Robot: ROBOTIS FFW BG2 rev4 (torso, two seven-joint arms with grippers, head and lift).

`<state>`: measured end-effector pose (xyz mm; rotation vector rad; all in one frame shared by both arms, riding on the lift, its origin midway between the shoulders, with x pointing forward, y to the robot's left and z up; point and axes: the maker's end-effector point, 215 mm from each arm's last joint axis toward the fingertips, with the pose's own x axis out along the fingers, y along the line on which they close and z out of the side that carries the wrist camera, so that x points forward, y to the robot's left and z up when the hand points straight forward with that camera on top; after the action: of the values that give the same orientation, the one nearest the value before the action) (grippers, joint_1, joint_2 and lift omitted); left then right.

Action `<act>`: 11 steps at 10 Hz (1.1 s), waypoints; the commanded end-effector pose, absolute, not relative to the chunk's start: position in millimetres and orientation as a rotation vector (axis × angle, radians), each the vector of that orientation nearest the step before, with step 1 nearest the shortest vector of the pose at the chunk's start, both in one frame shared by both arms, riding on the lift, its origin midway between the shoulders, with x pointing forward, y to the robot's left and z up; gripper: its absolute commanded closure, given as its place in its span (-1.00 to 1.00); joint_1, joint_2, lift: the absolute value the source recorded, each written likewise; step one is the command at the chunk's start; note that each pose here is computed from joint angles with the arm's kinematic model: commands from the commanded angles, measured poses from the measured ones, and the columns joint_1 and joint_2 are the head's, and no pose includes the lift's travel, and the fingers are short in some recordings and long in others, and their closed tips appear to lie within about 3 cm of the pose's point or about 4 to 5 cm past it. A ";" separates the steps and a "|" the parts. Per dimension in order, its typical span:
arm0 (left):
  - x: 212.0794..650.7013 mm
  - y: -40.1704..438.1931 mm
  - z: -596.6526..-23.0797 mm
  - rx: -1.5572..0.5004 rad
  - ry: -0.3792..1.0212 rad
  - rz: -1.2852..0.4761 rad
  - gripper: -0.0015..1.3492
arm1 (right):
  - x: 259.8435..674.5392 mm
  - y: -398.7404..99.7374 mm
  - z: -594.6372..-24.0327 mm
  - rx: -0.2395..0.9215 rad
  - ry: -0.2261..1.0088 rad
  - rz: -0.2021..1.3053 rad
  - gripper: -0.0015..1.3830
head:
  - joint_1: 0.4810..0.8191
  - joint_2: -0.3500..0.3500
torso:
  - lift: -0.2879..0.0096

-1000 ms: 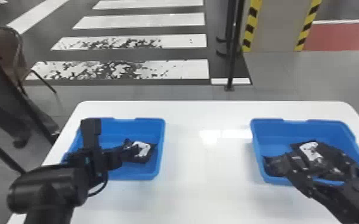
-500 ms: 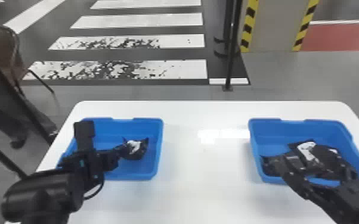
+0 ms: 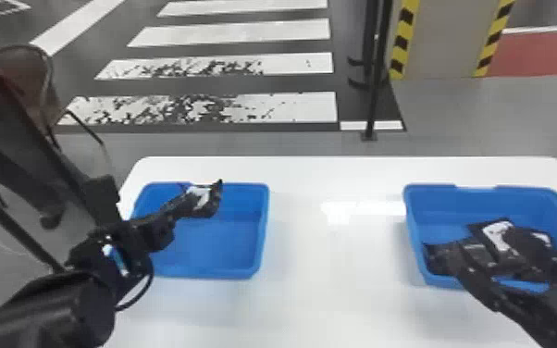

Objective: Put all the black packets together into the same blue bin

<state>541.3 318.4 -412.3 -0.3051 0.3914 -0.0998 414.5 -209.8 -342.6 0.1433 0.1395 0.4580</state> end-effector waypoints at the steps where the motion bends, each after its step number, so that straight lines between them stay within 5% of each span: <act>1: 533.0 290.4 -384.5 -0.394 0.322 -0.165 0.79 | 425.9 -200.4 -329.7 0.142 0.116 0.481 -0.81 | 0.27 0.37 | 0.20; 6: 479.8 77.4 -345.6 -0.880 0.393 -0.644 0.79 | 473.5 -121.1 -252.2 0.213 -0.073 0.650 -0.81 | 0.27 0.00 | 0.20; 11: 457.3 6.4 -320.7 -0.945 0.446 -0.817 0.79 | 477.6 -44.2 -257.2 0.278 -0.055 0.805 -0.81 | 0.27 -0.18 | 0.20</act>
<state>458.4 11.3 -321.0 -0.9491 0.4401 -0.8070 479.2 -54.3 -255.6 0.2702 -0.0617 0.7845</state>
